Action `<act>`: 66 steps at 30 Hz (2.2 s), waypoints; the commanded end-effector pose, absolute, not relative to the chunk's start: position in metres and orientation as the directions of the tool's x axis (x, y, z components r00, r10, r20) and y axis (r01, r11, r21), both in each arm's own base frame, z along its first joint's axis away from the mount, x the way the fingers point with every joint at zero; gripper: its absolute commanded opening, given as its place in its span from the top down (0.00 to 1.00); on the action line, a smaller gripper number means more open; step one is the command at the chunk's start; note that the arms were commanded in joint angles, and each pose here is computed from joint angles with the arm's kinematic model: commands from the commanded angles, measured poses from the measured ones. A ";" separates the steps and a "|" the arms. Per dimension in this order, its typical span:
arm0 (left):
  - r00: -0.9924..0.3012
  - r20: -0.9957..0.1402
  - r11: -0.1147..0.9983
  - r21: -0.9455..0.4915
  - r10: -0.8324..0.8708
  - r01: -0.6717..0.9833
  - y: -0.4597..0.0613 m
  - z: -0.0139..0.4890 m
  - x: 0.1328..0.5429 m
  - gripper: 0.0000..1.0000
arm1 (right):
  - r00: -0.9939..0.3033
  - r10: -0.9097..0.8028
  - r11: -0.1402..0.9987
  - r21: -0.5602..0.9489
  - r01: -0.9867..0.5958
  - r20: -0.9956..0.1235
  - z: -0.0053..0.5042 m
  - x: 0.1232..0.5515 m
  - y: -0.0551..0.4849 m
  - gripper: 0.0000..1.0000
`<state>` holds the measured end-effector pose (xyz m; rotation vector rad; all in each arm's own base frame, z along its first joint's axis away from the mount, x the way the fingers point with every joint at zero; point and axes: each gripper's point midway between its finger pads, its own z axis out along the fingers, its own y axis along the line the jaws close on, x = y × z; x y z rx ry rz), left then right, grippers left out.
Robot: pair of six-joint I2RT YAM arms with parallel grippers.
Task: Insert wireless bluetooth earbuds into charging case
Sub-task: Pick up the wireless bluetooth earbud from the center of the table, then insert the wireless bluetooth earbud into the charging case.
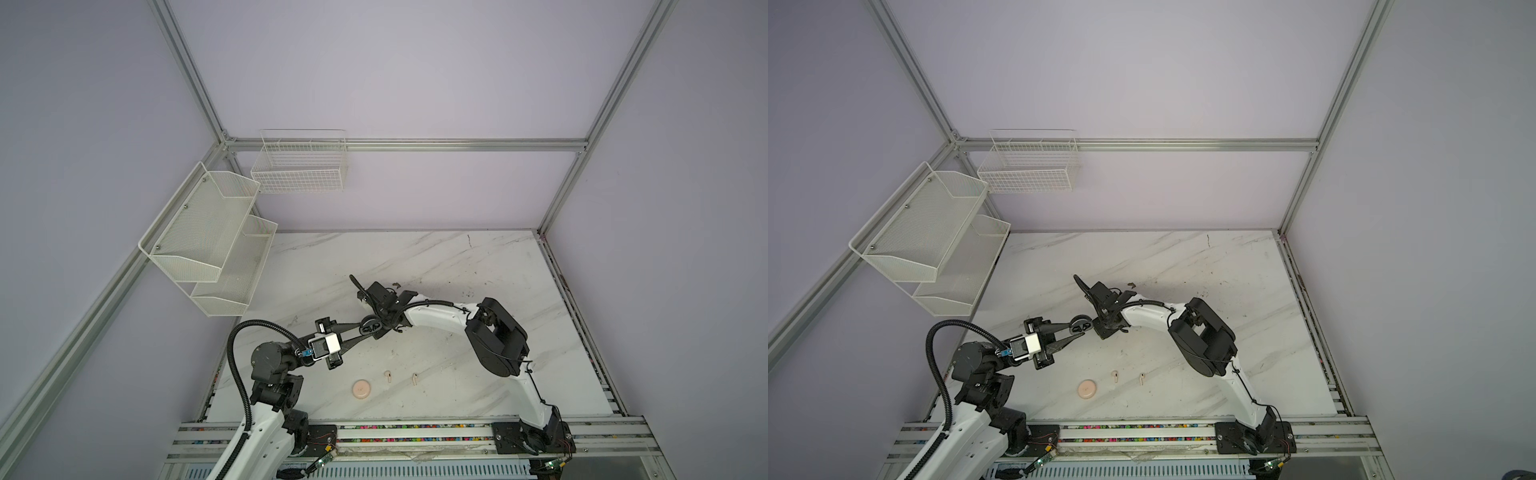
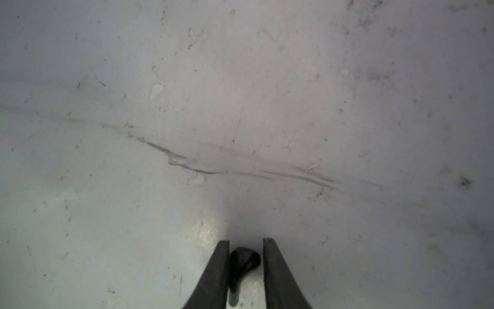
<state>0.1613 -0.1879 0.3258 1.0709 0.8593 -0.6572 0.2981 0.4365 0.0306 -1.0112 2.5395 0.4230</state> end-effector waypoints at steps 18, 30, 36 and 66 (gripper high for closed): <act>0.473 -0.879 0.391 0.417 -0.057 0.821 -0.185 0.317 0.176 1.00 | -0.737 -0.505 0.800 0.078 -0.595 -0.449 0.046 0.317 0.409 0.80; 0.435 -0.896 0.444 0.357 -0.085 0.822 -0.185 0.321 0.196 1.00 | -0.770 -0.294 0.879 0.158 -0.451 -0.566 0.079 0.348 0.370 0.80; 0.410 -0.907 0.446 0.327 -0.099 0.833 -0.190 0.316 0.206 1.00 | -0.756 -0.178 0.895 0.216 -0.390 -0.630 0.099 0.364 0.352 0.81; 0.570 -0.796 0.469 0.432 -0.203 0.770 -0.219 0.362 0.259 1.00 | -0.141 0.183 0.822 0.230 -0.521 -0.973 0.380 0.365 0.300 0.93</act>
